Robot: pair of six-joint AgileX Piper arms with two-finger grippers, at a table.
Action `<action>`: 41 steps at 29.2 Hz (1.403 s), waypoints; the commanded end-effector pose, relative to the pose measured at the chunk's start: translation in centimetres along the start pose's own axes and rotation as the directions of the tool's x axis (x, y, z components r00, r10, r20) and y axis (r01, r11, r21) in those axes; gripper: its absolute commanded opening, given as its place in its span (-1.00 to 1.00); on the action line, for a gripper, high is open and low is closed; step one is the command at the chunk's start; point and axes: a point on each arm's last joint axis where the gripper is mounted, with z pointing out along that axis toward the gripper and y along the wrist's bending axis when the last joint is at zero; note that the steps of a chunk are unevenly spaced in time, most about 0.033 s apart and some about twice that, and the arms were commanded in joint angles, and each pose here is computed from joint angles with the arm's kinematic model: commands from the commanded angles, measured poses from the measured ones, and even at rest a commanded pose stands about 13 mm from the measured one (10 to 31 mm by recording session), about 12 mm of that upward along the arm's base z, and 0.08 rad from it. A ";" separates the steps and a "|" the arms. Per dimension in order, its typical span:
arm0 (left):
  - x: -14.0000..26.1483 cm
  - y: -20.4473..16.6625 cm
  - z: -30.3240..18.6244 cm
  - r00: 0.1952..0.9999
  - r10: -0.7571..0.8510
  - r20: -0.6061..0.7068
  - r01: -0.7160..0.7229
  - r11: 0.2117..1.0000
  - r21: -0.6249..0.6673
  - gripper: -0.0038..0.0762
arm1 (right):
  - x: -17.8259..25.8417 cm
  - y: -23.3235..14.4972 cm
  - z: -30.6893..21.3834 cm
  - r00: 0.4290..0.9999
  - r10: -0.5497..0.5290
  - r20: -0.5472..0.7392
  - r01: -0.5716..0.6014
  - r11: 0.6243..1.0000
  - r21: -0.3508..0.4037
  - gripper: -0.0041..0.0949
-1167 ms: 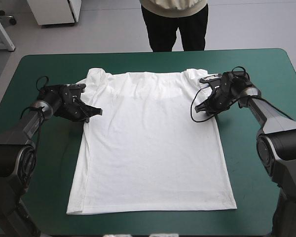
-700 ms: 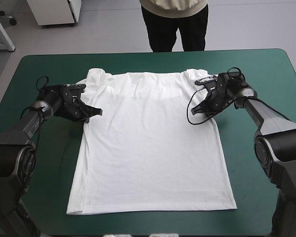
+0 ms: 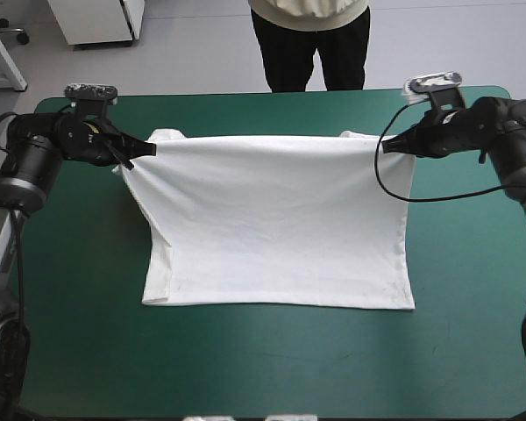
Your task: Fold the cloth
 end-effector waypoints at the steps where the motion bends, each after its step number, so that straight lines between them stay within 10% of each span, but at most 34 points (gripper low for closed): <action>1: -2.0 -0.1 -6.6 0.978 0.014 0.207 -0.010 1.000 -0.024 -0.93 | -1.5 -0.1 -7.0 0.974 -0.020 0.224 0.014 1.000 0.027 -0.95; 19: -0.8 -1.2 -26.6 0.754 0.109 0.648 -0.059 0.993 -0.099 -0.93 | -1.2 5.5 -28.3 0.759 -0.185 0.624 0.145 0.983 0.114 -0.95; 41: -9.3 0.0 -12.3 0.764 0.075 0.641 -0.039 0.997 -0.070 -0.93 | -8.7 0.4 -13.7 0.803 -0.066 0.592 0.041 0.998 0.056 -0.95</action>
